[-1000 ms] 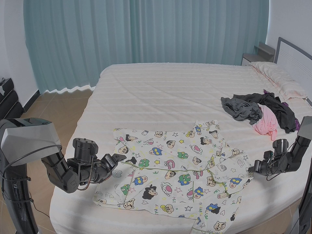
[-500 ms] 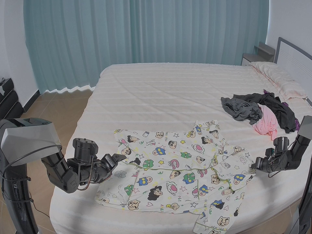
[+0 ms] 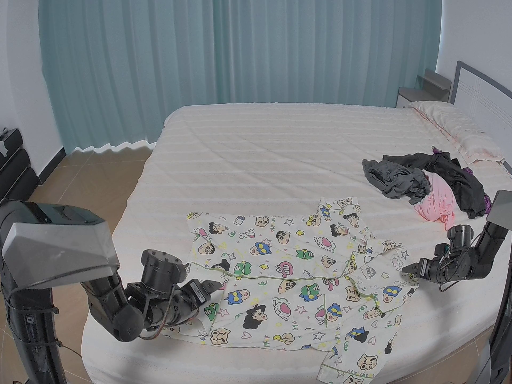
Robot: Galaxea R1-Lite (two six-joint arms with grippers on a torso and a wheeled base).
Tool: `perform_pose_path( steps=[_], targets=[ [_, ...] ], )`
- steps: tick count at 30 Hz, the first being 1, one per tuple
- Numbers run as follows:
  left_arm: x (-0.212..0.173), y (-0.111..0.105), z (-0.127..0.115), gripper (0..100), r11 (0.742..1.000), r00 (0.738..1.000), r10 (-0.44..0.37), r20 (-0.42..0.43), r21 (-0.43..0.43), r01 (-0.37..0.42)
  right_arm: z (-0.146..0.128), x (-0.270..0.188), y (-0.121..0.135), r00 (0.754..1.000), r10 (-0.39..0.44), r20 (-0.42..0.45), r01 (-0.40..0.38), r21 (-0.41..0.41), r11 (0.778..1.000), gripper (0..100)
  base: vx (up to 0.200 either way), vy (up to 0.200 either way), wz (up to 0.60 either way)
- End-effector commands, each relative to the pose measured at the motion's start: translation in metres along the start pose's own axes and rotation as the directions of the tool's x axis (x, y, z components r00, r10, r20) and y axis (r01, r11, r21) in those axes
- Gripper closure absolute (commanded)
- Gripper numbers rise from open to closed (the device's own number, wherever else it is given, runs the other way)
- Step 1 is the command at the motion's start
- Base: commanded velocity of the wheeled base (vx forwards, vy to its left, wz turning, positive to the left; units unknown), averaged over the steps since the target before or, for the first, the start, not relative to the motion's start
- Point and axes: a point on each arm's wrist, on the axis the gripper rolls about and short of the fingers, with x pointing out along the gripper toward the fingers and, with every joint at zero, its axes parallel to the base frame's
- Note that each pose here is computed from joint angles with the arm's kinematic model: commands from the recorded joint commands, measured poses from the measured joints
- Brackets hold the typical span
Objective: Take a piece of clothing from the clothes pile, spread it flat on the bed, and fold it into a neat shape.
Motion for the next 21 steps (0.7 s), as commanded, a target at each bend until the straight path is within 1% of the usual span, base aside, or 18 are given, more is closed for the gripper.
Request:
perform_pose_path(
  steps=[1, 4, 6, 10, 11, 14, 17, 18, 21],
  targets=[
    [-0.004, -0.003, -0.023, 0, 0.998, 0.999, 0.039, -0.032, 0.051, -0.037, 0.006, -0.015, 0.008, 0.999, 0.013, 0.032, -0.013, -0.014, 1.000, 0, 0.000, 0.000, 0.00],
    [-0.004, -0.005, -0.026, 0, 0.998, 0.998, 0.049, -0.031, 0.044, -0.048, 0.006, -0.018, 0.012, 0.999, 0.023, 0.033, -0.023, -0.020, 1.000, 0, 0.000, 0.000, 0.00],
    [-0.004, -0.009, -0.028, 0, 0.999, 0.999, 0.035, -0.032, 0.008, -0.035, 0.007, -0.017, 0.014, 0.999, 0.028, 0.033, -0.027, -0.024, 0.999, 0, 0.000, 0.000, 0.00],
    [-0.003, -0.012, -0.026, 0, 1.000, 0.999, 0.028, -0.024, -0.006, -0.028, 0.006, -0.017, 0.013, 0.999, 0.028, 0.032, -0.027, -0.022, 0.999, 0, 0.000, 0.000, 0.00],
    [-0.003, -0.012, -0.025, 100, 1.000, 0.999, 0.027, -0.022, -0.007, -0.027, 0.006, -0.017, 0.013, 0.999, 0.028, 0.032, -0.027, -0.022, 0.999, 0, 0.000, 0.000, 0.00],
    [-0.001, -0.013, -0.023, 100, 1.000, 1.000, 0.025, -0.017, -0.012, -0.025, 0.006, -0.018, 0.014, 0.999, 0.031, 0.033, -0.030, -0.024, 0.999, 0, 0.000, 0.000, 0.00],
    [-0.002, -0.010, -0.025, 100, 0.999, 0.999, 0.045, -0.022, -0.010, -0.045, 0.006, -0.018, 0.014, 0.999, 0.031, 0.034, -0.030, -0.025, 0.999, 0, 0.000, 0.000, 0.00],
    [-0.003, -0.008, -0.025, 100, 0.996, 0.996, 0.085, -0.026, -0.006, -0.085, 0.006, -0.018, 0.014, 0.999, 0.032, 0.038, -0.031, -0.026, 0.999, 0, 0.000, 0.000, 0.00],
    [-0.004, -0.005, -0.023, 100, 0.993, 0.993, 0.115, -0.027, -0.007, -0.115, 0.005, -0.020, 0.014, 0.998, 0.034, 0.051, -0.032, -0.031, 0.999, 0, 0.000, 0.000, 0.00]
  ],
)
